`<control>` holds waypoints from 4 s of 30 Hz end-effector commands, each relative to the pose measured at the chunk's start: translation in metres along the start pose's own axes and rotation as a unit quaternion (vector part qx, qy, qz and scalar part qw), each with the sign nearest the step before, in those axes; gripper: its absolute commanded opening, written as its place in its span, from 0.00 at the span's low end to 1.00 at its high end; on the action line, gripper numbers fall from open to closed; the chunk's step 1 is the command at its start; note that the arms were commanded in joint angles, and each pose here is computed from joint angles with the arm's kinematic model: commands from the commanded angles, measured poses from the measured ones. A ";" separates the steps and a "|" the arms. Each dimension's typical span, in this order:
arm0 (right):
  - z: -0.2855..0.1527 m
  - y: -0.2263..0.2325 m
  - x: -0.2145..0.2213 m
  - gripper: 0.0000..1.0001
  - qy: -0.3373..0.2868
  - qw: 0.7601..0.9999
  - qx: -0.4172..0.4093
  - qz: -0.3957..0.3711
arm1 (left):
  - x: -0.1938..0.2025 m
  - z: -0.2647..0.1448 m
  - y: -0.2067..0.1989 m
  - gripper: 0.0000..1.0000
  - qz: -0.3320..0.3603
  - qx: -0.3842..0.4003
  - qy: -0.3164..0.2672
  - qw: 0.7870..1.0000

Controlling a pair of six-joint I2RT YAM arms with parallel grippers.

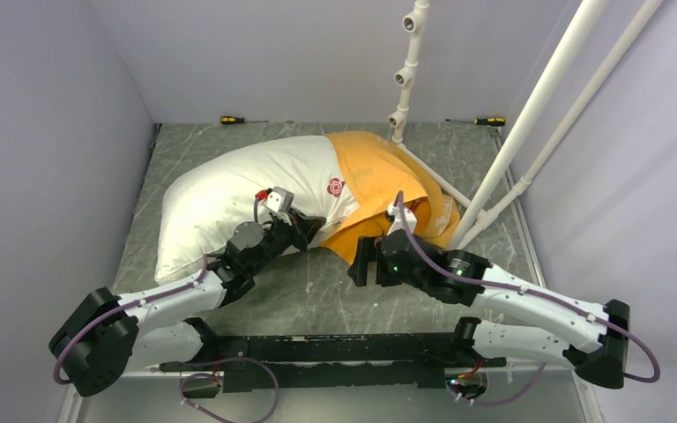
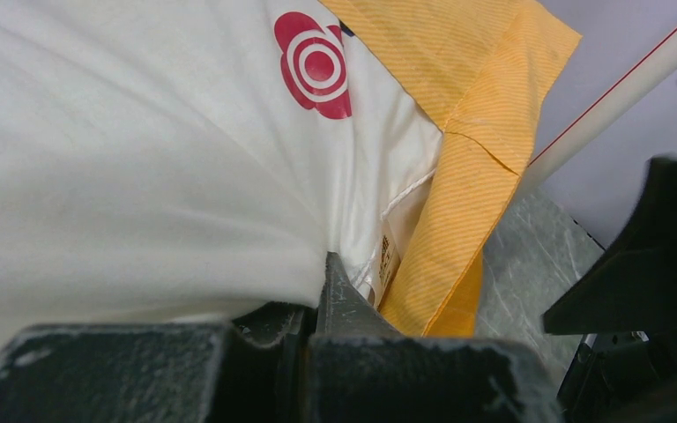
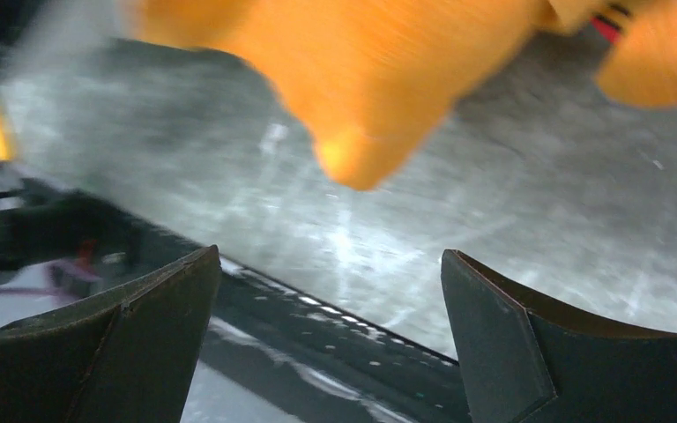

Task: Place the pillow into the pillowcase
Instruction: Stuff the pillow into the pillowcase.

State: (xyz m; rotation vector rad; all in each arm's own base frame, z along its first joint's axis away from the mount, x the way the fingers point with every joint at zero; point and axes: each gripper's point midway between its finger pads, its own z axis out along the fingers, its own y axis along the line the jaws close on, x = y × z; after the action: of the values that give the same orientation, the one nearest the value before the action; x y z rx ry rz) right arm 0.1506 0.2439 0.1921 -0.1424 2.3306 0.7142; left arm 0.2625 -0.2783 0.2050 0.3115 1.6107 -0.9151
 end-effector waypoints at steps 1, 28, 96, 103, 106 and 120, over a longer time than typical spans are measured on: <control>0.028 -0.053 0.030 1.00 0.004 0.994 0.111 0.015 | -0.049 0.009 -0.023 0.00 0.009 0.035 -0.069 0.997; -0.003 0.172 -0.062 0.00 -0.069 0.928 -0.367 0.000 | -0.076 0.016 -0.059 0.00 0.032 0.103 -0.060 0.992; 0.045 0.010 -0.140 0.41 -0.048 0.978 0.182 -0.087 | 0.043 -0.056 -0.019 0.00 0.009 0.056 0.070 0.996; 0.045 0.006 -0.143 0.00 -0.044 0.978 0.184 -0.085 | 0.045 -0.055 -0.022 0.00 0.007 0.060 0.073 0.996; 0.036 0.045 -0.156 0.00 -0.067 0.990 0.080 -0.090 | 0.043 -0.054 -0.023 0.00 0.009 0.061 0.072 0.996; 0.012 0.232 -0.155 0.00 -0.010 0.920 -0.390 -0.043 | -0.038 -0.041 -0.061 0.00 0.065 0.075 -0.030 0.995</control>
State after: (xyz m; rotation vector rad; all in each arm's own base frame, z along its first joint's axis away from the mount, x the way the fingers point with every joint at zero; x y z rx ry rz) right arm 0.2502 0.3611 0.3054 -0.3701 2.1482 1.0112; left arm 0.1922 -0.2738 0.1822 0.5073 1.6761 -0.9886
